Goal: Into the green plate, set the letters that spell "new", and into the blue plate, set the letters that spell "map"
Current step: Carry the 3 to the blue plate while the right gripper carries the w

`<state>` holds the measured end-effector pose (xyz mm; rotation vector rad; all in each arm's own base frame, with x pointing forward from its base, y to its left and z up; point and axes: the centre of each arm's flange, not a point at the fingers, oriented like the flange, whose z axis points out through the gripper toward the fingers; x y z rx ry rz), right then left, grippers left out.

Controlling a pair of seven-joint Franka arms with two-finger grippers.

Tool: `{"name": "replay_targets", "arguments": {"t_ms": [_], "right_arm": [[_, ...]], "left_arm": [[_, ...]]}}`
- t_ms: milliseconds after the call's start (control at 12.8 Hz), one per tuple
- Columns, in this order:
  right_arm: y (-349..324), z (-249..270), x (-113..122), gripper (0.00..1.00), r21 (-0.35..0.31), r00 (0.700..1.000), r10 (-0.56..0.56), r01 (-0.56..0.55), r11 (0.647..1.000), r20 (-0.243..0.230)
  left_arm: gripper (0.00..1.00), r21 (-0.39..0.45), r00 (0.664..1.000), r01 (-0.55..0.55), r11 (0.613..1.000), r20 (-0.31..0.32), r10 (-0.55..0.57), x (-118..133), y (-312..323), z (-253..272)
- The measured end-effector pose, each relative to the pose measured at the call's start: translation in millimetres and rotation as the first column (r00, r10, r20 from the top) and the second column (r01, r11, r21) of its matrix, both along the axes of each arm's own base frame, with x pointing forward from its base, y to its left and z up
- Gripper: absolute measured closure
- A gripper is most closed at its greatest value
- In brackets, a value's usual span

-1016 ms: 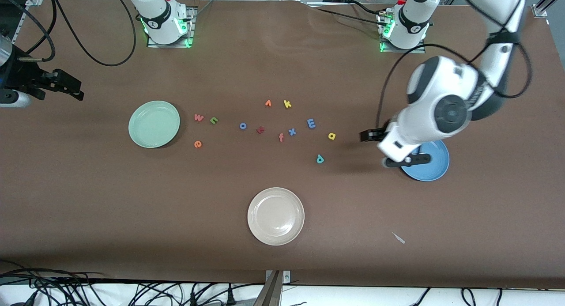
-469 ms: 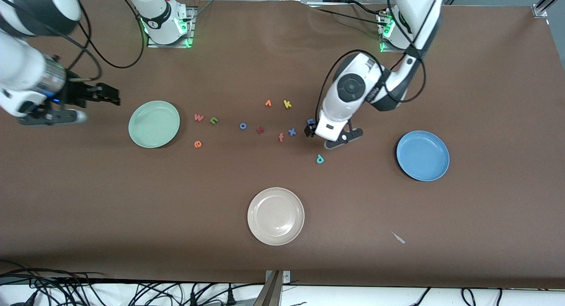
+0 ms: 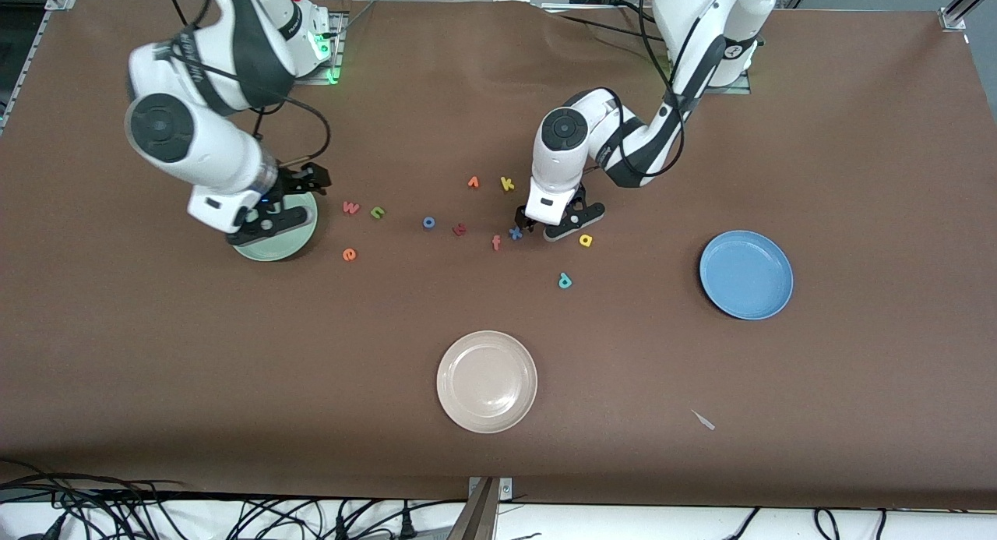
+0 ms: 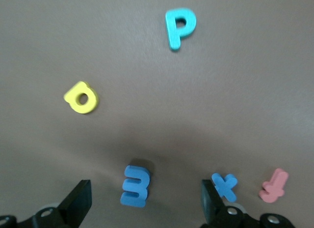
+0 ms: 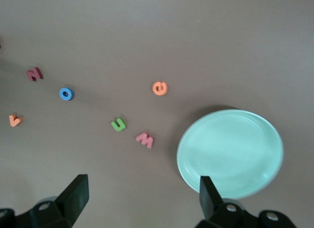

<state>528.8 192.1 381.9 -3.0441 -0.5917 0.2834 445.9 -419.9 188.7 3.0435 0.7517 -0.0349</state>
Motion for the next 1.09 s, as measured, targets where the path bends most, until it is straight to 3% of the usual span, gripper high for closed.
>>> {"name": "replay_targets", "arguments": {"t_ms": [156,313,391,625,782,1094], "right_arm": [[12,-48,-24,0.0,0.026,0.991,0.125,-0.126,0.992,0.039],[10,-91,-45,0.0,0.048,0.966,0.245,-0.249,0.967,0.087],[8,-106,-50,0.0,0.057,0.947,0.305,-0.311,0.949,0.1],[6,-140,-56,0.0,0.025,0.863,0.496,-0.5,0.866,0.094],[7,-159,-61,0.0,0.012,0.833,0.547,-0.55,0.835,0.088],[6,-193,-77,0.04,0.028,0.804,0.591,-0.594,0.804,0.071]], "left_arm": [[0.05,0.024,0.999,0.052,0.998,0.012,-0.052,-6,-3,-14],[0.09,0.036,0.997,0.072,0.997,0.013,-0.072,-9,-4,-20],[0.15,0.038,0.997,0.074,0.997,0.01,-0.074,-10,-4,-22],[0.52,0.029,0.997,0.075,0.997,0.02,-0.076,-8,-7,-18],[0.73,0.025,0.997,0.078,0.997,0.025,-0.079,-7,-8,-15],[0.73,0.034,0.996,0.091,0.995,0.019,-0.092,-5,-6,-15]]}}
